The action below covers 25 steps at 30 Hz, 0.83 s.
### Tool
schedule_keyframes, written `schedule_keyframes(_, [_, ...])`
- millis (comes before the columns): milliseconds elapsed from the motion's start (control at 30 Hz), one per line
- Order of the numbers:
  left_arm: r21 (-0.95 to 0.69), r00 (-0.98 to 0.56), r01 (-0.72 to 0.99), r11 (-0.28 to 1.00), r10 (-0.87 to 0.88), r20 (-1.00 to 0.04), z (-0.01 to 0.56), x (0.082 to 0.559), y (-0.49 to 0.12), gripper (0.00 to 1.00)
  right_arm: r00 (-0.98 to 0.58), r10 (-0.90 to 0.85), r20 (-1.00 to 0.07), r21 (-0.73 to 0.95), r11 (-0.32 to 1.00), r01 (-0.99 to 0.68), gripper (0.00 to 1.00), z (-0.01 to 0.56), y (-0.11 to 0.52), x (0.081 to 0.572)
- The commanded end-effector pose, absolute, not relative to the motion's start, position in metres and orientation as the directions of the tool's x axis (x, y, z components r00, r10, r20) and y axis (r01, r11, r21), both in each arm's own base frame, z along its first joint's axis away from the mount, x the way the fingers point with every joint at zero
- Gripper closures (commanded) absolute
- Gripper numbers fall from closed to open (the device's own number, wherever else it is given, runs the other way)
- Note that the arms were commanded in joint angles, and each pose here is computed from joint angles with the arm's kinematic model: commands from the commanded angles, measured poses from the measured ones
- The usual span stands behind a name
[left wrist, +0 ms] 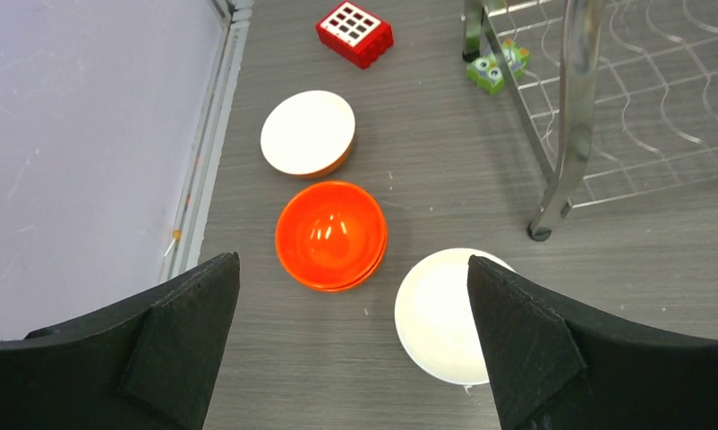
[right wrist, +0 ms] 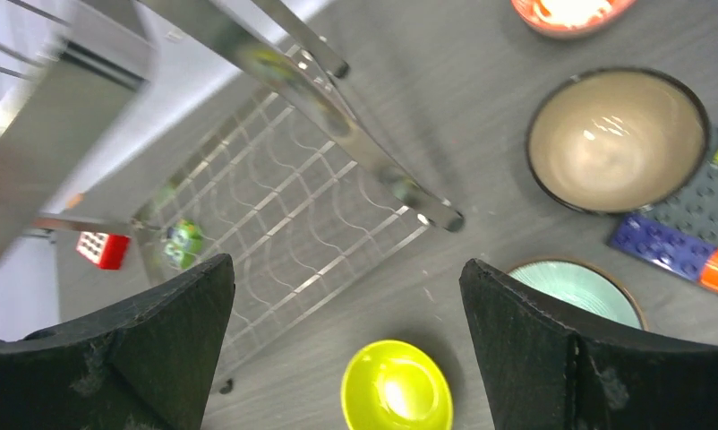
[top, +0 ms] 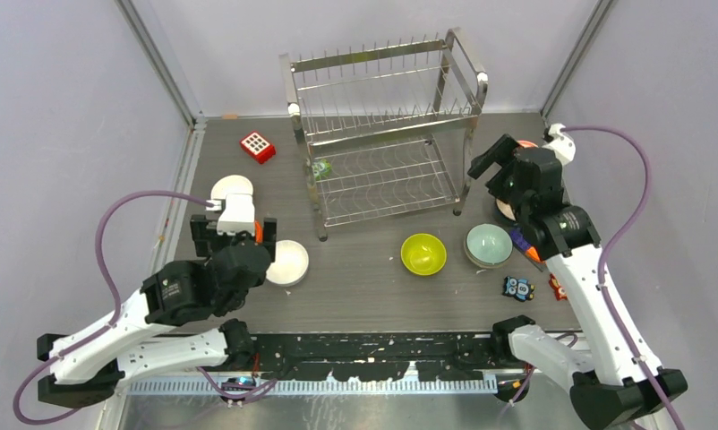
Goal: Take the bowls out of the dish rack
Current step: Reset both arms
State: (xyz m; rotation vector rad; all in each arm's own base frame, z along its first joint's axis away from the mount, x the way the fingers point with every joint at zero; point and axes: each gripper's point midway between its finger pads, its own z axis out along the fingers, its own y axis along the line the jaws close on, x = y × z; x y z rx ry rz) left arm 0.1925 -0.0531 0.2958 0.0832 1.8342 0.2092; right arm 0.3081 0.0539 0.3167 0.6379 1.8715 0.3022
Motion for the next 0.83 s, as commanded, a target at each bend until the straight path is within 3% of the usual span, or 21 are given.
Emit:
schedule_keyframes(0, [0.151,-0.246,-0.062,0.987,0.132,-0.96,0.288,0.194,-0.055,0.0,-0.188,0.548,-0.815,0.505,0.831,0.235,0.0,0.32,0.04,0.285])
schedule_keyframes(267, [0.13,-0.246,-0.07,0.989,0.109,-0.963,0.289,0.194,-0.055,0.0,-0.224,0.443,-0.868,0.404,0.893,0.199,0.0,0.272,0.027,0.244])
schedule_keyframes(500, [0.125,-0.241,-0.063,0.99,0.107,-0.965,0.286,0.194,-0.056,0.0,-0.306,0.488,-0.817,0.441,0.872,0.213,0.0,0.254,0.042,0.255])
schedule_keyframes(800, [0.127,-0.225,-0.089,0.988,0.104,-0.969,0.287,0.195,-0.05,0.0,-0.253,0.533,-0.807,0.5,0.846,0.187,0.0,0.264,0.048,0.262])
